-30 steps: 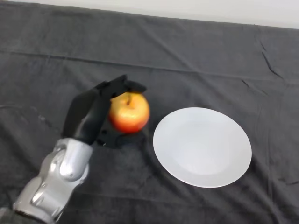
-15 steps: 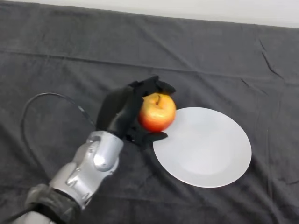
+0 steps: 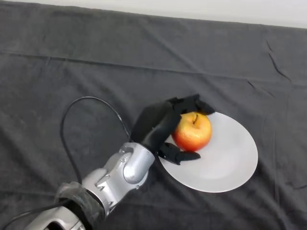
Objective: Move the apple to the plate
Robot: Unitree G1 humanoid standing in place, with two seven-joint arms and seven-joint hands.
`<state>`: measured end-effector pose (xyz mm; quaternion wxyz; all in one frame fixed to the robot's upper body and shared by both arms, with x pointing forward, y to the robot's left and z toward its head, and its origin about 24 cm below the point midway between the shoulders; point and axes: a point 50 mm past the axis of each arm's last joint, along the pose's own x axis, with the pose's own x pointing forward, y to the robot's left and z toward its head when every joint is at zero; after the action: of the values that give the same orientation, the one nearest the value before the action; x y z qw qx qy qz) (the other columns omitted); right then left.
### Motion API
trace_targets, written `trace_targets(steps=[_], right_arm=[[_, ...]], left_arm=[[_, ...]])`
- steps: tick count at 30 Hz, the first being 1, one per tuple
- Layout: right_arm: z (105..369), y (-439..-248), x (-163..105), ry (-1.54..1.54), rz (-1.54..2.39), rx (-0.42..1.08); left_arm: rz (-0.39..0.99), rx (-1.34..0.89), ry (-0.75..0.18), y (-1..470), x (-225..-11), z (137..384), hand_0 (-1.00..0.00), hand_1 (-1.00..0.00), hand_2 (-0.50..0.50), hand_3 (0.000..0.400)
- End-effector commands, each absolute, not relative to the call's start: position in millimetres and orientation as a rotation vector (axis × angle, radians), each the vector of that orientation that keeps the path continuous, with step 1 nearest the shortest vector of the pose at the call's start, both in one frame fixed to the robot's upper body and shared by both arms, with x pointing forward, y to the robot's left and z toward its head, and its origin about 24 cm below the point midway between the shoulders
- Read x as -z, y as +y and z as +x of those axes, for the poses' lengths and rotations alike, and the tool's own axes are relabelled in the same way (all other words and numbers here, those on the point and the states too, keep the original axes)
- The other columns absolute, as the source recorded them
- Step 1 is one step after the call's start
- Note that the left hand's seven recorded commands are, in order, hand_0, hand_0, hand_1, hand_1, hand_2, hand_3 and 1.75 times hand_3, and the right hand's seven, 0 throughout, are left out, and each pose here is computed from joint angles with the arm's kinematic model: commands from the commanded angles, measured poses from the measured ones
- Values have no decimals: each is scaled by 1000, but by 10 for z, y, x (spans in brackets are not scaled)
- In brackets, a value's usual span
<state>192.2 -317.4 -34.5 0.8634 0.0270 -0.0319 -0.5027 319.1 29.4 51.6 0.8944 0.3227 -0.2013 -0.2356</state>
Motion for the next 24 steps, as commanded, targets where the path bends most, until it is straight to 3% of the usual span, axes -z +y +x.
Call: trace_targets(steps=[1, 2, 3, 4, 5, 6, 24], right_arm=[[1441, -2749, 853, 205, 118, 1059], [1441, -2748, 853, 205, 118, 1059], [1441, -2748, 853, 205, 118, 1059], [1441, -2748, 853, 205, 118, 1059], [1441, -2748, 853, 205, 118, 1059], [1441, -2748, 853, 205, 118, 1059], [1440, -2748, 853, 205, 118, 1059]], left_arm=[[690, 521, -482, 212, -698, 3286, -592, -698, 53, 279], [691, 524, -480, 213, -694, 3287, -522, -643, 61, 257], [692, 528, -477, 215, -689, 3288, 0, -314, 157, 125], [693, 531, -475, 217, -686, 3289, 0, -243, 122, 97], [693, 533, -473, 219, -683, 3290, 0, -71, 35, 28], [694, 536, -470, 222, -681, 3293, 0, 0, 0, 0], [634, 445, -473, 476, -841, 3430, 0, 0, 0, 0]])
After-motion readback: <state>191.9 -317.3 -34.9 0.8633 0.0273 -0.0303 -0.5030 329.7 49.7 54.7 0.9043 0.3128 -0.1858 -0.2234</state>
